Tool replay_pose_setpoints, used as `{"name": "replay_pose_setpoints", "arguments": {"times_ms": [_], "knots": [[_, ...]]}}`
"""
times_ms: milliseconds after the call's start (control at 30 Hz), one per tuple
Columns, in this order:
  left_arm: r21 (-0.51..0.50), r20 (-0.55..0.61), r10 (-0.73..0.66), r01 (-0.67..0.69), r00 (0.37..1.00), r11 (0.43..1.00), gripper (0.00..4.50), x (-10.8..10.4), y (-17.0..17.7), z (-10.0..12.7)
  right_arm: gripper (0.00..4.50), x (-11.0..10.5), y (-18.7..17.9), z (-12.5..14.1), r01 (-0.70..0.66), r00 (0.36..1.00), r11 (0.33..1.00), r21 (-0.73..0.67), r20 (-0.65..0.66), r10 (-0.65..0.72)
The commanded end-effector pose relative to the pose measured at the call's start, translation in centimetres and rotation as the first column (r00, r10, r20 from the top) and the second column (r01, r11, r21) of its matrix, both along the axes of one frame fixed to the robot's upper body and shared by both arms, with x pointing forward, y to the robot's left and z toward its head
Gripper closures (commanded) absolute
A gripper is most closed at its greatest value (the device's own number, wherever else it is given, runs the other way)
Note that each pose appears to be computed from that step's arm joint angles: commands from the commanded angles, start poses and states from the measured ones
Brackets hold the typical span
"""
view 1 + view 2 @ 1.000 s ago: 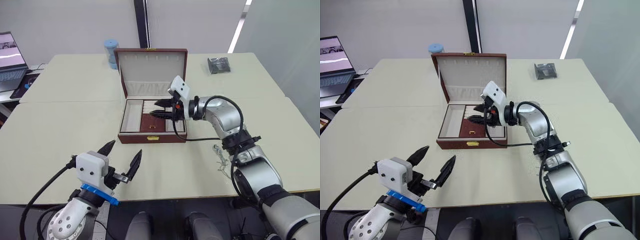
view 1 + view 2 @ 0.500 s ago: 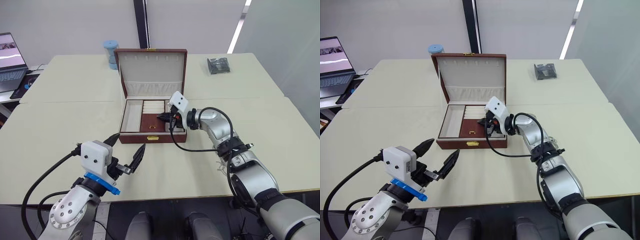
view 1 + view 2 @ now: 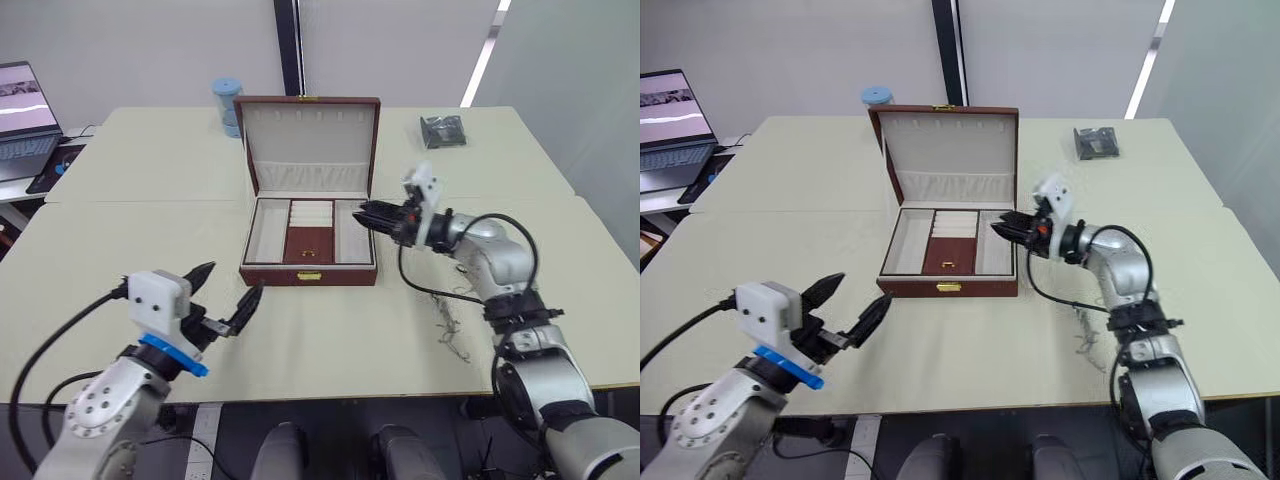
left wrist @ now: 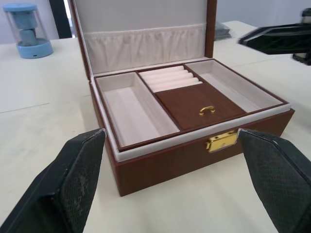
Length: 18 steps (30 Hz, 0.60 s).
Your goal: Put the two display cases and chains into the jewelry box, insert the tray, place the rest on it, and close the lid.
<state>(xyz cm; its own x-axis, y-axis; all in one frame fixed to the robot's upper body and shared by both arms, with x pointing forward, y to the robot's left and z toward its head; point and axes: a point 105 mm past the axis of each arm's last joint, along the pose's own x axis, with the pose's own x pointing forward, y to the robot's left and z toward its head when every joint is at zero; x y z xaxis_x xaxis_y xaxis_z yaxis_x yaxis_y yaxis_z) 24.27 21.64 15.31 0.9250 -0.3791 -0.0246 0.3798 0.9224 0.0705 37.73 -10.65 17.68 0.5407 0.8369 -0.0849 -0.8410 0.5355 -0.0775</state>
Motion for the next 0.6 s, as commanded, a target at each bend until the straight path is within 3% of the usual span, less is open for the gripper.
{"name": "replay_pose_setpoints", "arguments": {"times_ms": [33,200,233,300,433,533,600], "knots": [[0.011,-0.017,-0.016,0.016,1.000,1.000,0.00,1.0,2.3,-0.2,1.59,-1.8,-2.9,0.8,0.032,0.997,0.999,-0.041,0.068,-0.030],[0.093,-0.016,0.061,-0.059,0.998,0.994,0.00,1.1,6.5,0.1,0.04,-4.1,-8.9,-1.8,0.178,0.984,0.976,-0.128,0.051,-0.173],[0.095,-0.013,0.215,-0.213,0.977,0.972,0.00,0.8,8.7,0.1,0.01,-4.6,-9.9,-2.3,0.204,0.979,0.969,-0.137,0.047,-0.200],[0.105,-0.019,0.386,-0.382,0.922,0.918,0.00,0.2,11.6,0.1,0.01,-5.5,-11.6,-3.0,0.257,0.966,0.957,-0.135,0.030,-0.256],[0.124,-0.042,0.438,-0.430,0.898,0.894,0.00,-0.7,12.7,0.2,0.01,-7.0,-14.0,-4.2,0.324,0.945,0.934,-0.149,0.014,-0.325],[0.125,-0.060,0.581,-0.571,0.812,0.811,0.00,-2.1,15.9,-0.6,0.01,-7.9,-15.6,-4.9,0.371,0.927,0.914,-0.163,0.005,-0.375],[0.130,-0.066,0.608,-0.598,0.791,0.791,0.00,-2.4,17.1,-0.7,0.01,-8.4,-16.6,-5.2,0.401,0.914,0.903,-0.157,-0.005,-0.407]]}}
